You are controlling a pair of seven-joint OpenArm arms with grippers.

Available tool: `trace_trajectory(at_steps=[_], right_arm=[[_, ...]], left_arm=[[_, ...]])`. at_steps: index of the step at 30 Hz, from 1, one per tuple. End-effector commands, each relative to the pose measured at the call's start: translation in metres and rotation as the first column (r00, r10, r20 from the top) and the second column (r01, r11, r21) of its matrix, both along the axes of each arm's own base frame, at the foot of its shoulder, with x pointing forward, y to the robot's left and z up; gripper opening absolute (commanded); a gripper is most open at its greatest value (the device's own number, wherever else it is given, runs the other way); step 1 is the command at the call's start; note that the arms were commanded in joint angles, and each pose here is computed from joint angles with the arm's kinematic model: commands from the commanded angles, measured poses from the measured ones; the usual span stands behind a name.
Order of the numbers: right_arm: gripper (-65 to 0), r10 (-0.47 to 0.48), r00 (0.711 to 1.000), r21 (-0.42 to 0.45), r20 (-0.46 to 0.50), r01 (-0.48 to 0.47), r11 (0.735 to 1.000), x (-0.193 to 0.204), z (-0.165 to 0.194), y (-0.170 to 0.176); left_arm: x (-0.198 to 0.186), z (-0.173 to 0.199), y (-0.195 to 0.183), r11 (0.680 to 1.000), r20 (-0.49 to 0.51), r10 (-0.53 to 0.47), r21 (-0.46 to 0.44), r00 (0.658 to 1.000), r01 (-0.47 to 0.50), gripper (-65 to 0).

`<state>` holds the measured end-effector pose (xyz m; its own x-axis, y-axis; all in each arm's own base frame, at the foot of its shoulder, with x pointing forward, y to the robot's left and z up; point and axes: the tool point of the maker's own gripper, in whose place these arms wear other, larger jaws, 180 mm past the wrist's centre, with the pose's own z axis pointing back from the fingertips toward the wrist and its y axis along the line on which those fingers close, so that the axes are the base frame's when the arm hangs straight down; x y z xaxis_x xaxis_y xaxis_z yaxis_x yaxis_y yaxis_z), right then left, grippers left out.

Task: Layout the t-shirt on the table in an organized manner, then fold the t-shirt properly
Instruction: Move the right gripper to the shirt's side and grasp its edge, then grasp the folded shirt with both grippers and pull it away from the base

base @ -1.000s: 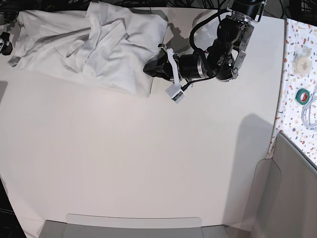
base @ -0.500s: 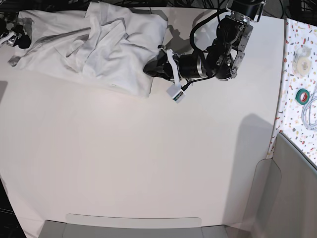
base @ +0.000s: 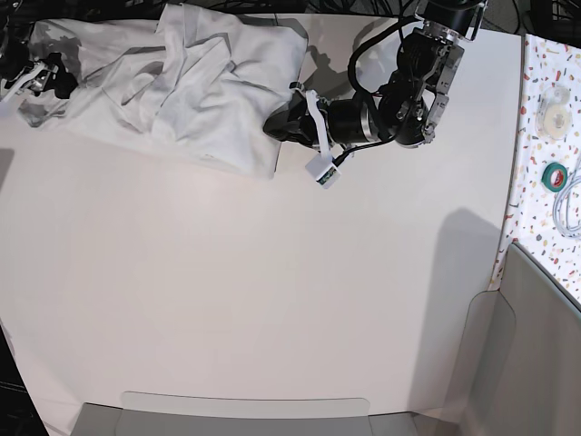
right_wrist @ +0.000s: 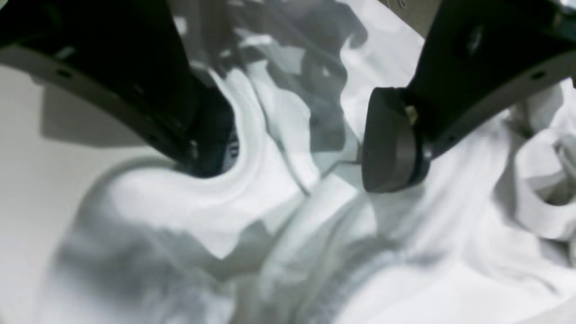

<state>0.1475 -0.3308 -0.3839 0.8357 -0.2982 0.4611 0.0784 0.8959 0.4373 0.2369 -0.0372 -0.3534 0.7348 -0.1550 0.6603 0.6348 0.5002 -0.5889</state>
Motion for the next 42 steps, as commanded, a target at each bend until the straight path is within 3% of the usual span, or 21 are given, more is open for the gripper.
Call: trace_trajectory(at_steps=[1, 6, 8, 12, 13, 17, 23, 30, 36, 42], right_arm=[[-22.5, 0.04, 0.992, -0.008, -0.122, -0.042, 0.999, -0.024, -0.019, 0.007], [-24.9, 0.038, 0.994, -0.001, -0.103, -0.038, 0.999, -0.017, -0.019, 0.01], [-33.0, 0.038, 0.995, 0.0, -0.094, -0.038, 0.999, -0.014, -0.018, 0.011], [-63.4, 0.039, 0.997, -0.003, -0.071, -0.04, 0.999, -0.004, -0.014, 0.011], [-65.0, 0.039, 0.997, -0.003, -0.067, -0.04, 0.999, -0.002, -0.014, 0.011], [-65.0, 0.035, 0.998, -0.025, -0.046, -0.036, 0.999, 0.01, -0.01, 0.006], [-65.0, 0.03, 0.999, -0.046, -0.014, -0.031, 0.998, 0.028, -0.005, 0.003], [-65.0, 0.045, 0.998, -0.019, 0.053, -0.044, 0.999, 0.058, -0.002, 0.024], [-65.0, 0.167, 0.984, -0.153, 0.059, -0.157, 0.976, 0.079, 0.005, 0.061], [-65.0, 0.29, 0.95, -0.317, 0.118, -0.241, 0.917, 0.096, 0.039, 0.088]], left_arm=[[0.005, 0.012, -0.003, 0.999, 0.03, -0.001, -0.033, 1.0, 0.002, -63.8], [0.006, 0.011, 0.0, 1.0, 0.028, 0.0, -0.022, 1.0, 0.001, -63.8], [0.006, 0.007, 0.009, 1.0, 0.028, -0.002, 0.004, 1.0, 0.002, -63.8], [-0.002, -0.005, 0.028, 0.999, 0.006, -0.004, 0.055, 1.0, 0.004, -63.8], [-0.008, -0.01, 0.034, 0.997, -0.006, -0.006, 0.074, 1.0, 0.006, -63.8], [-0.02, -0.025, 0.058, 0.991, -0.041, 0.007, 0.131, 0.999, -0.001, -63.8], [-0.042, -0.045, 0.096, 0.98, -0.118, 0.11, 0.18, 0.987, -0.088, -63.8], [-0.059, -0.054, 0.091, 0.981, -0.172, 0.131, 0.164, 0.976, -0.102, -63.8], [-0.058, -0.061, 0.082, 0.983, -0.204, 0.15, 0.139, 0.967, -0.123, -63.8], [-0.049, -0.074, 0.079, 0.981, -0.245, 0.171, 0.137, 0.954, -0.14, -63.9]])
